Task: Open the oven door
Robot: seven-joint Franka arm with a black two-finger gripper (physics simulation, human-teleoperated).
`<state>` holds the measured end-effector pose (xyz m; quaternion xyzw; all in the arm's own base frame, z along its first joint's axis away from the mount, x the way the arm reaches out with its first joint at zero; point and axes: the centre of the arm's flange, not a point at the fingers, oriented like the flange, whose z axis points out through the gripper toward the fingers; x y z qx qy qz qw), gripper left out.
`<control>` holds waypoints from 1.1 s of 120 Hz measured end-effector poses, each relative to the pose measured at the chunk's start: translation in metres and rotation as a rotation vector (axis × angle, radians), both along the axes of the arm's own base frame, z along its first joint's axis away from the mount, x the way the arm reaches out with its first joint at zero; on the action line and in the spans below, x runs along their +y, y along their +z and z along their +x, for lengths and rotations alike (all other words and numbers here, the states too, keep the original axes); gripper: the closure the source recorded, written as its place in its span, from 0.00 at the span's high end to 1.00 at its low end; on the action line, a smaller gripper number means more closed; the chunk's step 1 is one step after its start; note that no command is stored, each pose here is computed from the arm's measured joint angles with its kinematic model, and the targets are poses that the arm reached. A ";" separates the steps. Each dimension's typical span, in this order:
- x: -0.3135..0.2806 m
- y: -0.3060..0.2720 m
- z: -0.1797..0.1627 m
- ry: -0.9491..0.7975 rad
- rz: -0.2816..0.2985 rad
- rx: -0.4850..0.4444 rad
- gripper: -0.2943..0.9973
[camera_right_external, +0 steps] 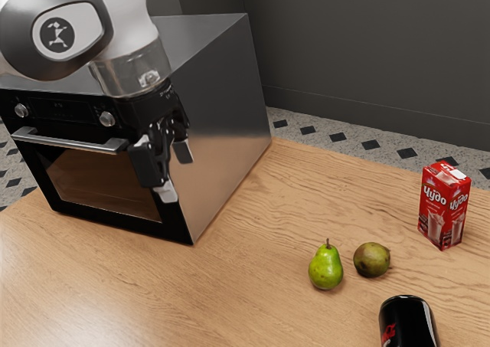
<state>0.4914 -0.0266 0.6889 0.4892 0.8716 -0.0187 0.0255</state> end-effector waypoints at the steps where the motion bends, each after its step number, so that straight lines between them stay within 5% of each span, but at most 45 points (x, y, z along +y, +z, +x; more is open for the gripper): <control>1: 0.000 0.000 0.000 0.000 0.000 -0.002 0.77; 16: 0.005 0.010 -0.012 0.008 -0.008 -0.037 0.77; 32: 0.038 0.044 -0.075 0.043 -0.025 -0.099 0.77; 41: 0.062 0.051 -0.086 0.085 0.025 -0.115 0.77; 68: 0.129 0.054 -0.063 0.085 0.188 -0.258 0.77; 89: 0.151 0.044 -0.076 0.012 0.278 -0.298 0.77; 132: 0.204 0.025 -0.055 -0.161 0.309 -0.332 0.77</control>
